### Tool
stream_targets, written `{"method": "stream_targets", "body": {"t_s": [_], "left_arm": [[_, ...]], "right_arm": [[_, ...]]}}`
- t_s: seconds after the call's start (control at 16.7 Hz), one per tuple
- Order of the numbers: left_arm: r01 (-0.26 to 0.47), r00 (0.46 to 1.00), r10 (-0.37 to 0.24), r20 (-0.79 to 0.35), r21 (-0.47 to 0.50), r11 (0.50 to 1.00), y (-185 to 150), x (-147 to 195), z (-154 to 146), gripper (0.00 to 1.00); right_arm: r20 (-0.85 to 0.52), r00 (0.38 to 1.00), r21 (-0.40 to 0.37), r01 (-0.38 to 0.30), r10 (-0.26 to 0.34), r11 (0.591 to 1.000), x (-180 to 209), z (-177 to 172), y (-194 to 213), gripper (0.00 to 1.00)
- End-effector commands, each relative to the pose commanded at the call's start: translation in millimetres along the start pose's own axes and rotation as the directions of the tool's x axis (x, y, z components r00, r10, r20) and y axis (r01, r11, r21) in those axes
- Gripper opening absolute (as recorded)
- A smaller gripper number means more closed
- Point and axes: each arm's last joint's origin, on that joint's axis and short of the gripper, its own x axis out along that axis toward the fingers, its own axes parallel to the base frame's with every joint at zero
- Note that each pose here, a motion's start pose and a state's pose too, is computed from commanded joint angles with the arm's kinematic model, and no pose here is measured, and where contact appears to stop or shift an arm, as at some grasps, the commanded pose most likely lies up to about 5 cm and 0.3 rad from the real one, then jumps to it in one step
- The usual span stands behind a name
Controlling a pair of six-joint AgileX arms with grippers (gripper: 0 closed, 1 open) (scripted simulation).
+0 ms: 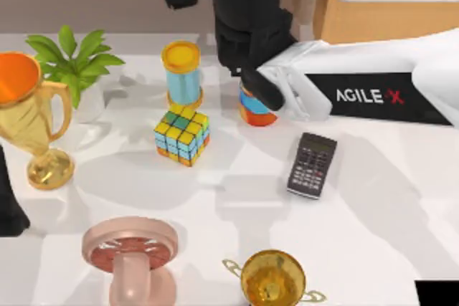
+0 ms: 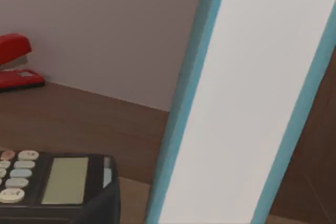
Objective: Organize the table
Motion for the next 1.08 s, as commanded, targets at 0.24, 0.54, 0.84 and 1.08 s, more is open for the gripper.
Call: {"method": "stream_targets", "body": {"t_s": [0.24, 0.54, 0.84, 1.08], "left_arm": [[0.0, 1.0, 0.0, 0.0, 0.0, 1.0, 0, 0, 0, 1.0], [0.0, 1.0, 0.0, 0.0, 0.0, 1.0, 0, 0, 0, 1.0], [0.0, 1.0, 0.0, 0.0, 0.0, 1.0, 0, 0, 0, 1.0], [0.0, 1.0, 0.0, 0.0, 0.0, 1.0, 0, 0, 0, 1.0]], "right_arm": [[-0.036, 0.998, 0.179, 0.054, -0.049, 0.982, 18, 6, 15, 1.0], [-0.048, 0.997, 0.226, 0.074, -0.065, 0.971, 24, 6, 18, 1.0], [-0.048, 0.997, 0.226, 0.074, -0.065, 0.971, 31, 6, 18, 1.0], [-0.048, 0.997, 0.226, 0.074, -0.065, 0.971, 44, 5, 17, 1.0]]}}
